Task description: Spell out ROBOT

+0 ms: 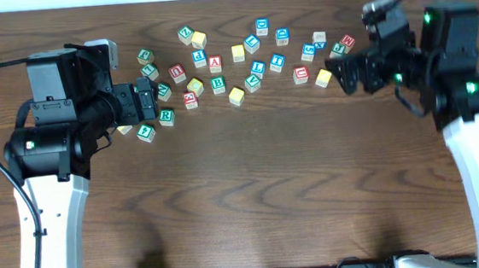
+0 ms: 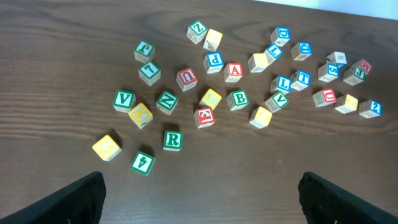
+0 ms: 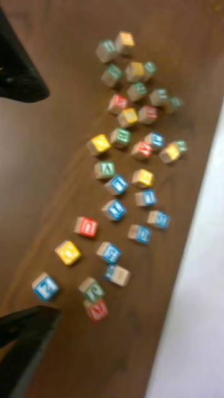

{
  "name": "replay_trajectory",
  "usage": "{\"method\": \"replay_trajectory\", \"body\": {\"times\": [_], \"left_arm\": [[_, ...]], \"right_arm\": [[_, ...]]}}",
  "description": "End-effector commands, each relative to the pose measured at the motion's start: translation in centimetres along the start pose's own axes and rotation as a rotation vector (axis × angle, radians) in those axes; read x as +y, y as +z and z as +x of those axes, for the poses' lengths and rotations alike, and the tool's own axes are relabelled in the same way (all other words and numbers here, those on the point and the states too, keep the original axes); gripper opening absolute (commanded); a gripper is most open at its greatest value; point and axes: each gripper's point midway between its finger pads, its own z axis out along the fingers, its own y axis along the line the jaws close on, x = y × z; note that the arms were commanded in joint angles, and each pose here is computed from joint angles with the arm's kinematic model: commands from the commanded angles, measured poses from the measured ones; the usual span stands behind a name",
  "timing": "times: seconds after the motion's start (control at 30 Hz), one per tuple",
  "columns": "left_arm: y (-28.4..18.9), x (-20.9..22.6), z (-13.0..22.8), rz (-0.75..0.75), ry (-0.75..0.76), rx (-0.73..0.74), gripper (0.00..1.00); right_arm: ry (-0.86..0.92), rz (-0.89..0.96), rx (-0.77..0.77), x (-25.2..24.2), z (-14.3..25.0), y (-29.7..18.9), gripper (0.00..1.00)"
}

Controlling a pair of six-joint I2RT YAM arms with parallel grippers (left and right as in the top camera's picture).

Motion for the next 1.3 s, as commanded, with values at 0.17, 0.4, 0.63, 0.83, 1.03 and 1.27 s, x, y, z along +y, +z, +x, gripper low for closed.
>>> {"method": "replay_trajectory", "body": {"times": [0.17, 0.4, 0.63, 0.83, 1.03, 1.27], "left_arm": [[-0.3, -0.4, -0.5, 0.014, 0.015, -0.012, 0.98], [-0.3, -0.4, -0.5, 0.014, 0.015, -0.011, 0.98], [-0.1, -0.4, -0.6, 0.014, 0.014, -0.011, 0.98], [-0.1, -0.4, -0.9, 0.015, 0.017, -0.023, 0.98], [-0.1, -0.4, -0.9, 0.015, 0.017, -0.023, 0.97], [-0.1, -0.4, -0.9, 0.015, 0.017, -0.022, 0.98]], "right_arm": [[0.009, -0.045, 0.080, -0.9, -0.5, 2.6, 0.99], [0.011, -0.036, 0.088, -1.1, -0.3, 2.8, 0.99], [0.009, -0.079, 0.074, -0.3, -0.6, 2.8, 0.99], [0.111, -0.090, 0.073, -0.1, -0.8, 2.9, 0.99], [0.324, 0.100, 0.117, -3.3, 0.4, 3.8, 0.99], [0.468, 0.226, 0.171, -5.0, 2.2, 5.9, 0.99]]}}
